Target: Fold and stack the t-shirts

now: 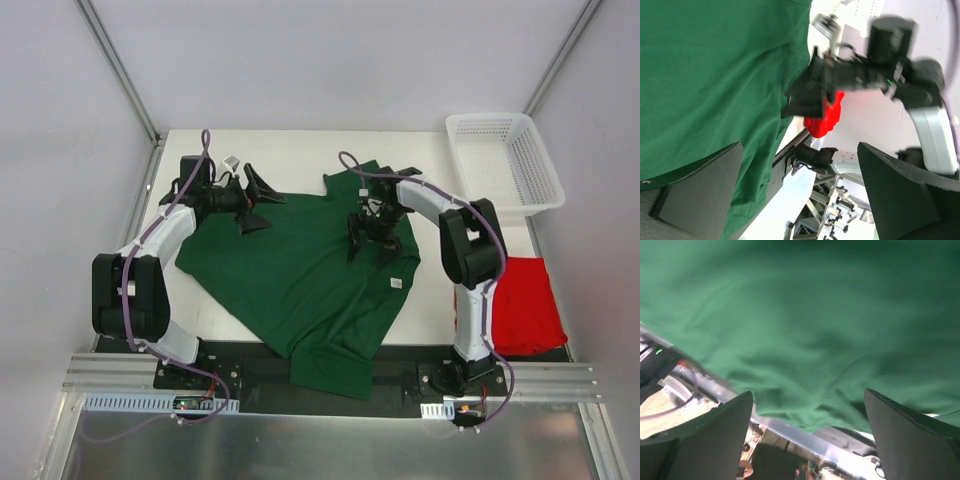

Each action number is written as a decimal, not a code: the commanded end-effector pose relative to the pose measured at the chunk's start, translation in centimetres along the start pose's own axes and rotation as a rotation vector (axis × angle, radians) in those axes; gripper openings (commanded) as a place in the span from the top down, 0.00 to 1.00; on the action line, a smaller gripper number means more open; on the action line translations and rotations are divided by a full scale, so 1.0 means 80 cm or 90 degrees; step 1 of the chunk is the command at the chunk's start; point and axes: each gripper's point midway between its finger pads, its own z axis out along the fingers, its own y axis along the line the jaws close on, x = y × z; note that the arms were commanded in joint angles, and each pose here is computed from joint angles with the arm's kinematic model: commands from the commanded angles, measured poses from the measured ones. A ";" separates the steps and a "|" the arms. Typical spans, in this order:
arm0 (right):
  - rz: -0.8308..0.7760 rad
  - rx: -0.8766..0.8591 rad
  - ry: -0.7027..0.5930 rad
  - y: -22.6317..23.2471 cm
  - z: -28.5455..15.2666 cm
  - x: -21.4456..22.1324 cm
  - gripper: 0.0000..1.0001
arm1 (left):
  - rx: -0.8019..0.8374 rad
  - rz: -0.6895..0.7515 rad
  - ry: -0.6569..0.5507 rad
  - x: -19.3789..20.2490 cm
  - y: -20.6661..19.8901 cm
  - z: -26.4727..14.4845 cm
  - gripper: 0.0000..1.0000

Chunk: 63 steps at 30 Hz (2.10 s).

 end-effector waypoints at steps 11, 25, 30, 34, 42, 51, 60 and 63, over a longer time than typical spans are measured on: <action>0.028 0.144 0.059 -0.058 0.026 -0.075 0.04 | 0.034 0.034 -0.009 0.048 -0.017 -0.028 0.01; 0.101 0.206 -0.065 -0.119 -0.047 -0.162 0.04 | 0.029 0.023 -0.014 0.050 -0.014 -0.028 0.01; 0.091 0.333 -0.155 -0.160 -0.105 -0.176 0.04 | 0.027 0.020 -0.015 0.047 -0.014 -0.027 0.01; 0.071 0.374 -0.244 -0.155 -0.162 -0.183 0.04 | 0.024 0.019 -0.014 0.043 -0.012 -0.023 0.01; -0.022 0.022 -0.231 0.028 -0.154 -0.099 0.04 | -0.040 -0.012 -0.018 0.027 0.022 -0.005 0.01; -0.142 -0.070 -0.054 0.118 -0.058 0.016 0.04 | -0.377 -0.043 0.009 0.020 0.111 -0.040 0.01; -0.217 -0.062 -0.002 0.152 -0.008 0.028 0.04 | -0.459 -0.119 0.049 0.117 0.182 -0.076 0.01; -0.249 -0.065 0.001 0.169 0.003 0.031 0.04 | -0.429 -0.120 0.045 0.145 0.199 -0.075 0.01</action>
